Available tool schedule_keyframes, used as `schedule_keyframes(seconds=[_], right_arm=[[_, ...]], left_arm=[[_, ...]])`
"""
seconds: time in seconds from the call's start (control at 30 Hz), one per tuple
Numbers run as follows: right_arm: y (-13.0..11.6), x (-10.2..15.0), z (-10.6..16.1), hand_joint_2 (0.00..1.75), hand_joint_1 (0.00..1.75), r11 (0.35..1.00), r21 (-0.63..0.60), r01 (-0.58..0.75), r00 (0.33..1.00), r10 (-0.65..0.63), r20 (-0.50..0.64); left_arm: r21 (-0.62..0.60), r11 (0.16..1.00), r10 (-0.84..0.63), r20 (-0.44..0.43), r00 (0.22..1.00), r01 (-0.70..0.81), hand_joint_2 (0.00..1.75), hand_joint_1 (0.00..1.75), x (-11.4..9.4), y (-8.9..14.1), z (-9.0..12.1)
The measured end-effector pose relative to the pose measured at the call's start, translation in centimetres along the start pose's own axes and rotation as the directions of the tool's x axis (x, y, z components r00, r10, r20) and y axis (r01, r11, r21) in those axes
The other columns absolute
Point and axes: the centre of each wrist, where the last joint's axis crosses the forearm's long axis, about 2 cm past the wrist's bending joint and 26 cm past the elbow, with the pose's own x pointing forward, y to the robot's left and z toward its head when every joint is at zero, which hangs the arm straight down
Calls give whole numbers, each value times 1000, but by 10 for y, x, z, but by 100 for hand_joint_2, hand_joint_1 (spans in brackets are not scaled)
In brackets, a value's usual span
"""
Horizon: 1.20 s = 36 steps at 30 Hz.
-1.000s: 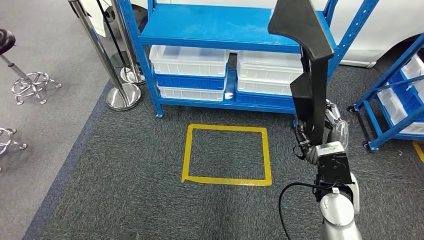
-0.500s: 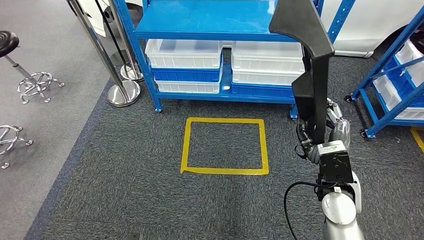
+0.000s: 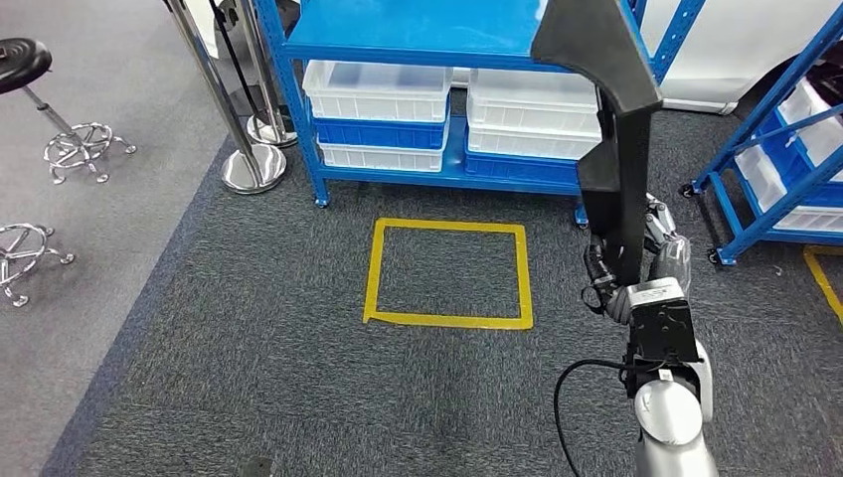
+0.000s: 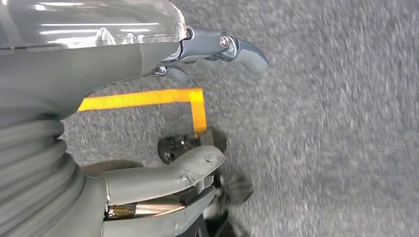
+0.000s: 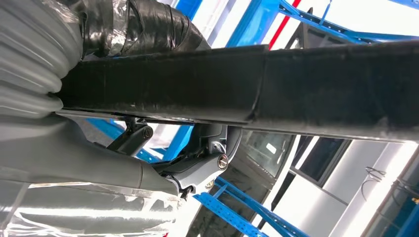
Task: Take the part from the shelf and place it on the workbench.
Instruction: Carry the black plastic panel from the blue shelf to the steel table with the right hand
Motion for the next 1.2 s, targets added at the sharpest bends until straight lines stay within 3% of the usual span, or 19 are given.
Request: schedule_keyframes(seconds=[1.2], right_arm=[[3, -1, 0, 175, 175, 1000, 10, 9, 1000, -9, -9]], left_arm=[[1, 1000, 3, -10, 1000, -3, 175, 0, -5, 0, 3]])
